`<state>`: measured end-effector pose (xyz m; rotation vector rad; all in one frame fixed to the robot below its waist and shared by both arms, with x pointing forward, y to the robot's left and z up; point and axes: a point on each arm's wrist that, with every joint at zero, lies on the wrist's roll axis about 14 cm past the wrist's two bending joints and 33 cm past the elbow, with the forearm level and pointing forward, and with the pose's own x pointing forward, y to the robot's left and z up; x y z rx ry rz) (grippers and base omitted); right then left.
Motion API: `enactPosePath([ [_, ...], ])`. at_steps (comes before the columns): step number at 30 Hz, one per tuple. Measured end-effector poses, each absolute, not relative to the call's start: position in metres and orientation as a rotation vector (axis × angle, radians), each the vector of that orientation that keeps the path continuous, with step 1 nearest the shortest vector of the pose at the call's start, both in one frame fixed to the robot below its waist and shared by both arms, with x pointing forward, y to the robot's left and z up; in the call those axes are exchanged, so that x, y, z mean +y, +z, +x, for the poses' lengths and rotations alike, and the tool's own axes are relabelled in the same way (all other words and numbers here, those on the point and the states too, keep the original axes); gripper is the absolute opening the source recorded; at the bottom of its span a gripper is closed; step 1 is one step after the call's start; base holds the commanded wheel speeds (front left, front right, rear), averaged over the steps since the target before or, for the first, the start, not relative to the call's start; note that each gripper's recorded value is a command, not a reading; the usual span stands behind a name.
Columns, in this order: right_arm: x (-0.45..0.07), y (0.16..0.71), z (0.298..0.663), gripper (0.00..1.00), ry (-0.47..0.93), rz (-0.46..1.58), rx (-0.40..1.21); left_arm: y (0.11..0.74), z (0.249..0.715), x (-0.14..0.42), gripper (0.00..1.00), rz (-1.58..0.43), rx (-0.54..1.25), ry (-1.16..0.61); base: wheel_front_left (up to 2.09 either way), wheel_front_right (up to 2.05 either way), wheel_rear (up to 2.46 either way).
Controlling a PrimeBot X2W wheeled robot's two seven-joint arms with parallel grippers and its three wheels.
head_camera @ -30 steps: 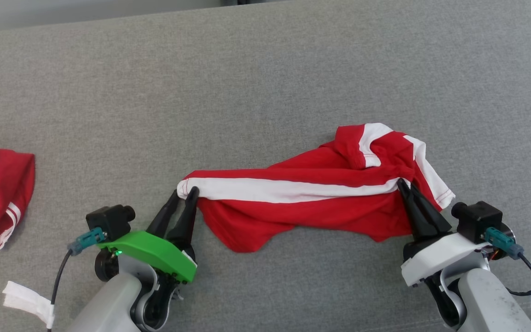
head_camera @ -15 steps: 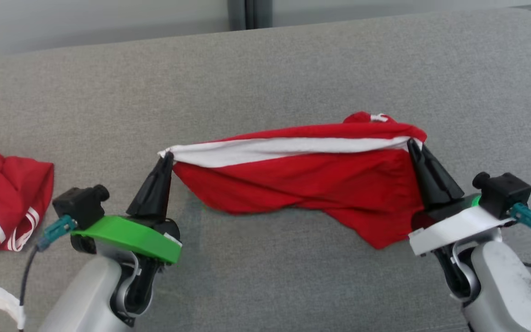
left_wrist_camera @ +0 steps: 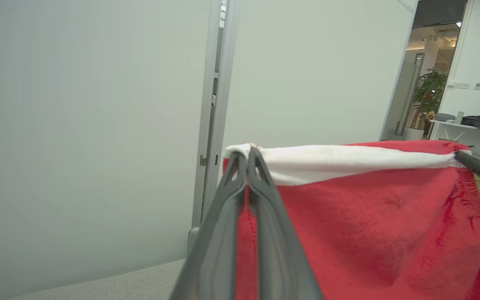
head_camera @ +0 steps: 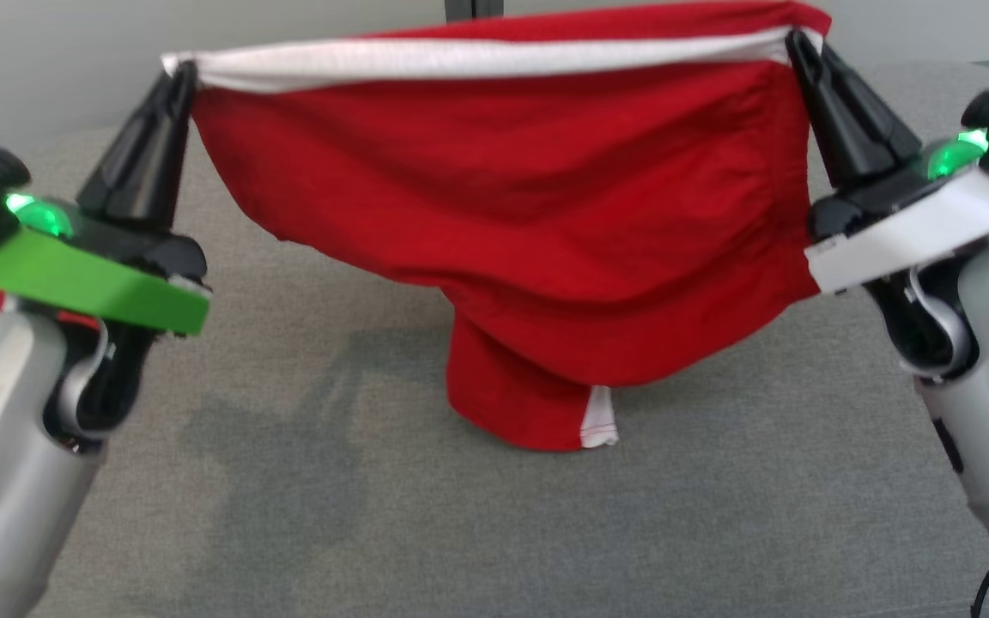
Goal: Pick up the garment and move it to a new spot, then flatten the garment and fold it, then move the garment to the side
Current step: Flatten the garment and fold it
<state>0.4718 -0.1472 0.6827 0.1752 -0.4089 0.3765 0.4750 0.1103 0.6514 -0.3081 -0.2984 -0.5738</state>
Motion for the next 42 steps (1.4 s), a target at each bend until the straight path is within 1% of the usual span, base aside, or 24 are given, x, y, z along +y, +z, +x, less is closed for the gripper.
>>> enactPosePath([
  [3, -0.132, 0.696, 0.496, 0.0, 0.423, 0.109, -0.407, 0.66, 0.502, 0.119, 0.0, -0.275, -0.298, -0.547, 0.0, 0.0, 0.0],
  [6, -0.123, 0.707, 0.523, 0.0, 0.436, 0.056, -0.426, 0.667, 0.534, 0.128, 0.0, -0.257, -0.311, -0.501, 0.0, 0.0, 0.0],
  [10, -0.124, 0.734, 0.556, 0.0, 0.405, -0.013, -0.536, 0.688, 0.571, 0.139, 0.0, -0.198, -0.381, -0.442, 0.0, 0.0, 0.0],
  [12, -0.124, 0.745, 0.568, 0.0, 0.39, -0.051, -0.576, 0.705, 0.582, 0.144, 0.0, -0.153, -0.435, -0.42, 0.0, 0.0, 0.0],
  [15, -0.121, 0.75, 0.58, 0.0, 0.383, -0.088, -0.595, 0.734, 0.584, 0.146, 0.0, -0.18, -0.533, -0.396, 0.0, 0.0, 0.0],
  [17, -0.116, 0.744, 0.582, 0.0, 0.391, -0.07, -0.587, 0.729, 0.581, 0.148, 0.0, -0.187, -0.536, -0.382, 0.0, 0.0, 0.0],
  [18, -0.112, 0.739, 0.579, 0.0, 0.402, -0.069, -0.581, 0.714, 0.578, 0.148, 0.0, -0.185, -0.51, -0.374, 0.0, 0.0, 0.0],
  [20, -0.106, 0.713, 0.573, 0.0, 0.425, -0.066, -0.528, 0.677, 0.57, 0.153, 0.0, -0.209, -0.432, -0.347, 0.0, 0.0, 0.0],
  [23, -0.1, 0.651, 0.554, 0.0, 0.464, -0.063, -0.39, 0.612, 0.548, 0.164, 0.0, -0.278, -0.292, -0.282, 0.0, 0.0, 0.0],
  [26, -0.104, 0.594, 0.526, 0.0, 0.47, -0.022, -0.254, 0.531, 0.508, 0.171, 0.0, -0.338, -0.104, -0.202, 0.0, 0.0, 0.0],
  [29, -0.111, 0.544, 0.493, 0.0, 0.451, 0.036, -0.123, 0.475, 0.464, 0.166, 0.0, -0.384, 0.04, -0.155, 0.0, 0.0, 0.0],
  [33, -0.12, 0.501, 0.451, 0.0, 0.419, 0.1, -0.007, 0.438, 0.418, 0.157, 0.0, -0.407, 0.147, -0.131, 0.0, 0.0, 0.0],
  [37, -0.125, 0.476, 0.412, 0.0, 0.383, 0.163, 0.069, 0.428, 0.389, 0.153, 0.0, -0.428, 0.178, -0.102, 0.0, 0.0, 0.0],
  [42, -0.121, 0.452, 0.365, 0.0, 0.375, 0.205, 0.145, 0.418, 0.358, 0.159, 0.0, -0.442, 0.204, -0.056, 0.0, 0.0, 0.0],
])
